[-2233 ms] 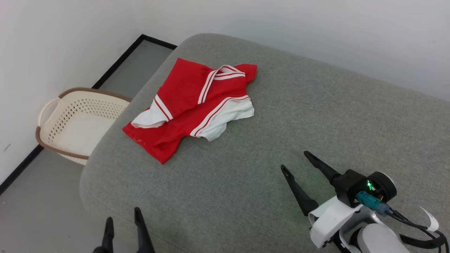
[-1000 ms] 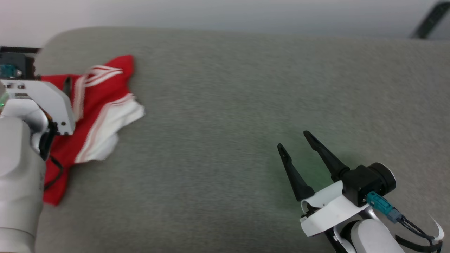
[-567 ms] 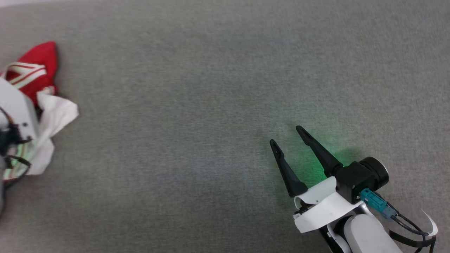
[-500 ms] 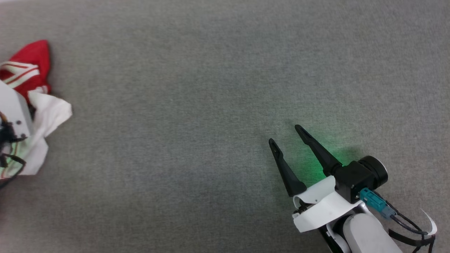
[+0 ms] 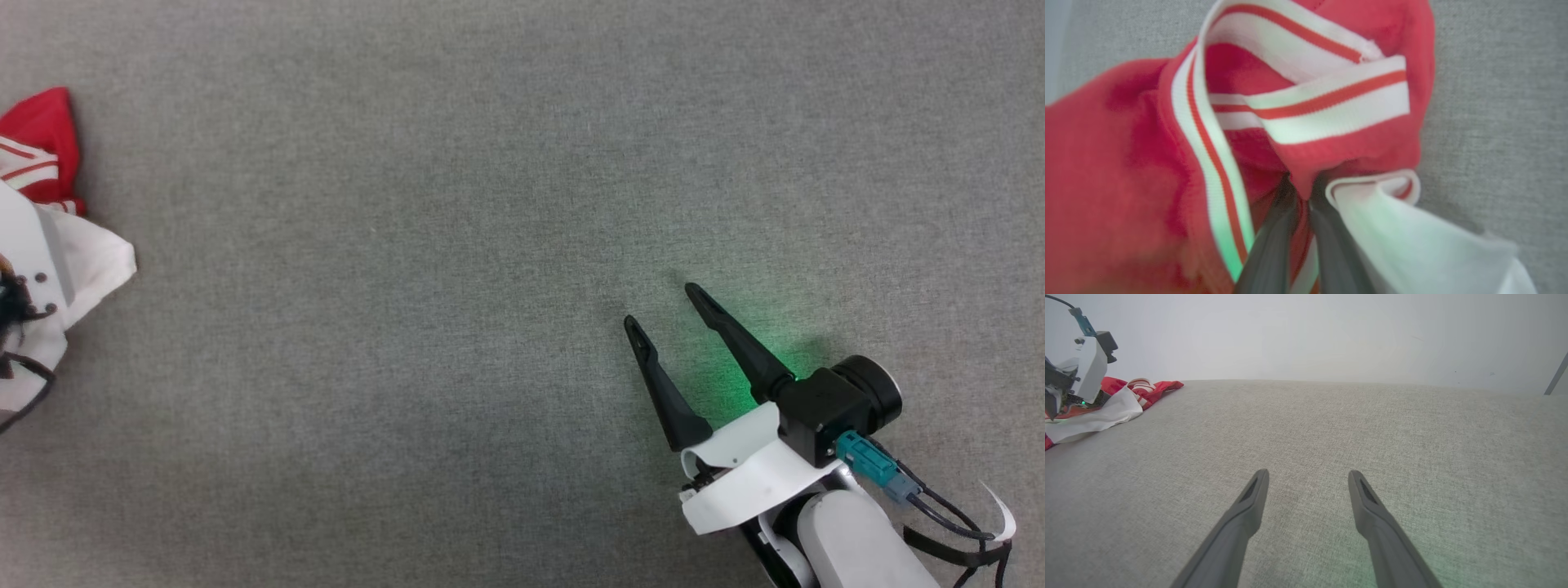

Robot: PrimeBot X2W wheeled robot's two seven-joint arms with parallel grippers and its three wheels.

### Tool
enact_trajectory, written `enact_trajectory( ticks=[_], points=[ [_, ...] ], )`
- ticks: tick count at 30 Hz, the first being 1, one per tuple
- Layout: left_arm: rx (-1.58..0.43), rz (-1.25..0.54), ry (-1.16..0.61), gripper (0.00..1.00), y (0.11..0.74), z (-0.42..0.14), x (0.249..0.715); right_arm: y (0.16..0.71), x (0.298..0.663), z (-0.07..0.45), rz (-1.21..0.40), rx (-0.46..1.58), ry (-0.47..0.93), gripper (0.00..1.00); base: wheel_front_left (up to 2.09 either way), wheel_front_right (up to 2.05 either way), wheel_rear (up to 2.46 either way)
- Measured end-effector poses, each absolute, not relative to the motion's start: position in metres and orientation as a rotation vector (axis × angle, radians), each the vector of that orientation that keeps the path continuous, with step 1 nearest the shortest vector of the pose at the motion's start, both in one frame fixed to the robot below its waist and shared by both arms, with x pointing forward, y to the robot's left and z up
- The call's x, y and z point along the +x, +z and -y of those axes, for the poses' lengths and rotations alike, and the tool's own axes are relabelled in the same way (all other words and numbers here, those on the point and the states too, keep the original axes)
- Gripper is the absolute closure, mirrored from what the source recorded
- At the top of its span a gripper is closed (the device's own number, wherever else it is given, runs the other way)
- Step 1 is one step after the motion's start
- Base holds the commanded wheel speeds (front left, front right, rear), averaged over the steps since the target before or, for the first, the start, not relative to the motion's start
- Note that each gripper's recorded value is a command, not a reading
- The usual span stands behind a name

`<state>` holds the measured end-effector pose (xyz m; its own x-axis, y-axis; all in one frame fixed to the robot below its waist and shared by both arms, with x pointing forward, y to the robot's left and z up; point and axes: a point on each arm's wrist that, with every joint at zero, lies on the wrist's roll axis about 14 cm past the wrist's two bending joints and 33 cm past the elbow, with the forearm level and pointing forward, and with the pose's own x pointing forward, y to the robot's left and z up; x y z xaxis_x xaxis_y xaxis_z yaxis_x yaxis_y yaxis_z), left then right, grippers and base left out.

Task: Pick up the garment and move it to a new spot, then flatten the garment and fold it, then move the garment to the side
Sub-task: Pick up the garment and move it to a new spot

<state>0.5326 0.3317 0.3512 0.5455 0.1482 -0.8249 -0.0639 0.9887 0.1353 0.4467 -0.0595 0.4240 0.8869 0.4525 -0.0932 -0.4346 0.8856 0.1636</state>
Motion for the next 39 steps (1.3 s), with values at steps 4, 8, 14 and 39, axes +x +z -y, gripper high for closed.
enact_trajectory(
  ticks=[4,8,14,39],
  points=[
    [0.099,-0.925,0.110,1.00,0.366,-0.329,0.535,0.432,0.444,0.057,-0.113,0.149,0.461,0.00,0.00,0.00,0.00],
    [0.072,-0.855,0.048,1.00,0.385,-0.305,0.542,0.439,0.437,0.056,-0.103,0.162,0.455,0.00,0.00,0.00,0.00],
    [-0.121,-0.826,-0.157,1.00,0.416,-0.213,0.550,0.458,0.430,0.061,-0.060,0.183,0.423,0.00,0.00,0.00,0.00],
    [-0.161,-0.744,-0.849,1.00,0.505,0.076,0.537,0.490,0.406,0.153,0.026,0.257,0.131,0.00,0.00,0.00,0.00]
  ],
)
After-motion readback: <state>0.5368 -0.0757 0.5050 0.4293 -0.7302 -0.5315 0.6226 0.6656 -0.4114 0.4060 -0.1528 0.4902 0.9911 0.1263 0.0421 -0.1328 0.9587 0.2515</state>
